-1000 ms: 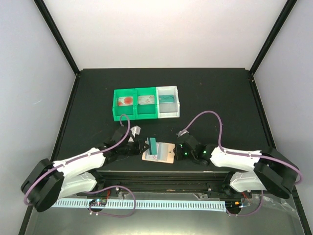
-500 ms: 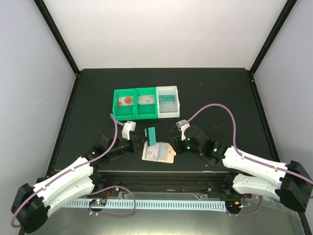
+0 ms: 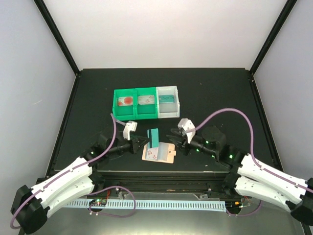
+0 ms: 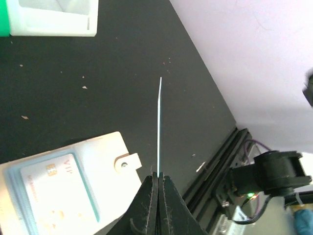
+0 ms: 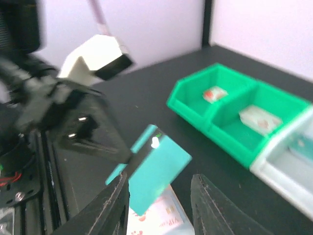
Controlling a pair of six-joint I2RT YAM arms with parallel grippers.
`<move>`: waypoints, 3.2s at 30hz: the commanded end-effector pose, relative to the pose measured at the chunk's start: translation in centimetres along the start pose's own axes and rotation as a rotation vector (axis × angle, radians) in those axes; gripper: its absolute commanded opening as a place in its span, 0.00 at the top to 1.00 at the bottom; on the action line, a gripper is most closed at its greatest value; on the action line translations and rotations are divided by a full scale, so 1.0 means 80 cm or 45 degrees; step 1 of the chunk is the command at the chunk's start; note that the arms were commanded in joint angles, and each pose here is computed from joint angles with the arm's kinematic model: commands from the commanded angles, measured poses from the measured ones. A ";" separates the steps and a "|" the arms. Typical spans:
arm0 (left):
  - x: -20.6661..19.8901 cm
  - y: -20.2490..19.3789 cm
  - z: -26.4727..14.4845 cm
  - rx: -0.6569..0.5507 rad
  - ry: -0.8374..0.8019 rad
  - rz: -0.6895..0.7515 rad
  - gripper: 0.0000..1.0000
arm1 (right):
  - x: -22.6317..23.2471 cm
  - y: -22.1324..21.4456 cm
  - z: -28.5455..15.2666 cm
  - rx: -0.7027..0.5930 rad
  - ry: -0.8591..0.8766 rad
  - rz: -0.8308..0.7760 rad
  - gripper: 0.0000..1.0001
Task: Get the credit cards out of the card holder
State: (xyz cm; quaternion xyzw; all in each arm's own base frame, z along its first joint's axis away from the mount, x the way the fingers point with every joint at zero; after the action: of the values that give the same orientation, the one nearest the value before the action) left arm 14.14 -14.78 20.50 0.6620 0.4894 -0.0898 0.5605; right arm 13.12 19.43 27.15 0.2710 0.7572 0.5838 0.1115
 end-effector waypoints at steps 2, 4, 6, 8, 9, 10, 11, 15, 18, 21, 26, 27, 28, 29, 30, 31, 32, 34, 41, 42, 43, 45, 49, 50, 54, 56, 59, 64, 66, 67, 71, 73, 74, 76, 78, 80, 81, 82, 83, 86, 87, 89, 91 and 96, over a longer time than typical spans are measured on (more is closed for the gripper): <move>-0.021 0.023 0.005 0.050 -0.087 -0.264 0.98 | 0.019 -0.010 -0.029 -0.355 0.222 -0.601 0.64; -0.024 0.024 0.008 0.058 -0.156 -0.355 0.98 | 0.019 -0.023 -0.033 -0.418 0.220 -0.753 0.64; -0.024 0.023 0.010 0.060 -0.199 -0.476 0.98 | 0.020 -0.037 -0.030 -0.403 0.242 -0.894 0.63; -0.024 0.022 0.010 0.062 -0.235 -0.586 0.99 | 0.021 -0.043 -0.026 -0.360 0.247 -0.980 0.61; -0.025 0.022 0.010 0.063 -0.255 -0.615 0.98 | 0.019 -0.042 -0.024 -0.345 0.219 -0.994 0.61; -0.025 0.021 0.010 0.063 -0.266 -0.642 0.98 | 0.019 -0.041 -0.023 -0.331 0.199 -1.012 0.60; -0.025 0.021 0.009 0.066 -0.267 -0.669 0.98 | 0.020 -0.040 -0.021 -0.319 0.186 -1.035 0.59; -0.022 0.017 0.006 0.071 -0.233 -0.785 0.98 | 0.016 -0.042 -0.007 -0.225 0.110 -1.127 0.58; -0.019 0.014 0.003 0.064 -0.215 -0.853 0.98 | 0.015 -0.050 0.004 -0.130 0.087 -1.185 0.58; -0.017 0.013 -0.002 0.038 -0.185 -0.897 0.98 | 0.018 -0.055 0.008 -0.105 0.085 -1.223 0.57; -0.017 0.010 -0.009 0.017 -0.172 -0.951 0.98 | 0.021 -0.055 0.016 -0.085 0.022 -1.273 0.55; -0.017 0.010 -0.009 0.017 -0.177 -0.957 0.98 | 0.021 -0.054 0.017 -0.084 0.015 -1.280 0.55; -0.018 0.010 -0.010 0.019 -0.180 -0.960 0.98 | 0.021 -0.053 0.018 -0.083 0.012 -1.287 0.55; -0.018 0.010 -0.010 0.018 -0.182 -0.962 0.98 | 0.022 -0.052 0.019 -0.082 0.011 -1.294 0.56; -0.018 0.010 -0.010 0.023 -0.182 -0.966 0.99 | 0.022 -0.051 0.021 -0.078 0.015 -1.305 0.56; -0.017 0.009 -0.010 0.028 -0.178 -0.976 0.98 | 0.023 -0.050 0.023 -0.074 0.011 -1.314 0.56; -0.017 0.008 -0.010 0.032 -0.178 -0.982 0.98 | 0.024 -0.049 0.025 -0.068 0.008 -1.323 0.57; -0.017 0.007 -0.009 0.042 -0.180 -0.991 0.98 | 0.027 -0.048 0.028 -0.072 -0.007 -1.346 0.57; -0.017 0.007 -0.007 0.052 -0.192 -1.005 0.98 | 0.032 -0.046 0.037 -0.076 -0.030 -1.375 0.62; -0.016 0.007 -0.007 0.054 -0.190 -1.010 0.99 | 0.033 -0.047 0.038 -0.079 -0.033 -1.381 0.64; -0.016 0.006 -0.006 0.057 -0.187 -1.015 0.98 | 0.033 -0.047 0.038 -0.082 -0.035 -1.383 0.66; -0.015 0.004 -0.006 0.064 -0.189 -1.025 0.98 | 0.034 -0.048 0.038 -0.090 -0.034 -1.384 0.69; -0.013 0.001 -0.004 0.079 -0.208 -1.050 0.99 | 0.034 -0.048 0.038 -0.123 -0.062 -1.381 0.76; -0.013 0.001 -0.003 0.079 -0.211 -1.053 0.98 | 0.035 -0.048 0.038 -0.132 -0.067 -1.380 0.79; -0.013 0.001 -0.003 0.074 -0.223 -1.062 0.98 | 0.035 -0.051 0.038 -0.137 -0.066 -1.385 0.93; -0.014 0.002 -0.003 0.074 -0.236 -1.064 0.98 | 0.035 -0.053 0.037 -0.137 -0.062 -1.387 0.99; -0.014 0.003 -0.003 0.071 -0.241 -1.065 0.98 | 0.034 -0.055 0.036 -0.133 -0.063 -1.374 0.99; -0.013 0.004 -0.005 0.020 -0.250 -1.028 0.71 | 0.036 -0.054 0.033 -0.140 -0.037 -1.292 0.99; -0.014 0.007 -0.008 -0.013 -0.238 -0.993 0.52 | 0.037 -0.054 0.031 -0.141 -0.005 -1.244 0.99; -0.015 0.009 -0.011 -0.031 -0.228 -0.965 0.44 | 0.037 -0.053 0.030 -0.138 -0.002 -1.216 0.99; -0.017 0.017 -0.021 -0.105 -0.131 -0.844 0.22 | 0.033 -0.039 0.027 -0.131 -0.088 -0.983 0.99; -0.022 0.024 -0.029 -0.139 -0.102 -0.750 0.12 | 0.030 -0.029 0.026 -0.100 -0.137 -0.873 0.99; -0.026 0.028 -0.033 -0.150 -0.085 -0.701 0.04 | 0.030 -0.024 0.026 -0.079 -0.147 -0.829 0.99; -0.032 0.036 -0.042 -0.186 -0.039 -0.574 0.01 | 0.030 -0.019 0.025 -0.053 -0.148 -0.767 0.99; -0.034 0.041 -0.049 -0.215 0.015 -0.480 0.01 | 0.029 -0.017 0.022 -0.082 -0.135 -0.700 0.99; -0.034 0.043 -0.053 -0.235 0.062 -0.395 0.01 | 0.022 -0.011 0.019 -0.116 -0.152 -0.569 0.99; -0.034 0.042 -0.054 -0.230 0.082 -0.356 0.01 | 0.017 -0.006 0.018 -0.129 -0.160 -0.489 0.99; -0.032 0.041 -0.053 -0.219 0.102 -0.325 0.01 | 0.012 0.000 0.017 -0.135 -0.162 -0.423 0.99; -0.030 0.040 -0.052 -0.204 0.121 -0.299 0.01 | 0.006 0.004 0.017 -0.130 -0.162 -0.355 0.99; -0.023 0.035 -0.046 -0.142 0.170 -0.251 0.01 | -0.015 0.017 0.022 -0.086 -0.186 -0.161 0.99; -0.022 0.033 -0.044 -0.122 0.173 -0.236 0.01 | -0.024 0.020 0.024 -0.073 -0.187 -0.060 0.99; -0.021 0.030 -0.038 -0.071 0.161 -0.206 0.01 | -0.041 0.025 0.026 -0.068 -0.159 0.071 0.99; -0.021 0.029 -0.033 -0.026 0.139 -0.177 0.01 | -0.053 0.027 0.029 -0.088 -0.139 0.172 0.99; -0.010 0.022 -0.027 0.007 0.190 -0.153 0.01 | -0.085 0.033 0.042 -0.091 -0.235 0.420 0.99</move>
State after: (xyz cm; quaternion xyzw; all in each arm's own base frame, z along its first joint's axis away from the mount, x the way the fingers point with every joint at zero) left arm 14.04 -13.31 22.64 0.6163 0.5887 -0.0927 0.5148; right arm 19.62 18.73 26.93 0.3693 0.7093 0.5783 0.1612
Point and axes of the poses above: each gripper's point midway between its finger pads, its own z axis out along the fingers, its own x axis along the line the jaws close on, y = z × x, the point moved 10 cm from there along -z, back along the fingers, and after that the axes turned 1 degree about z, right-handed, at the moved point
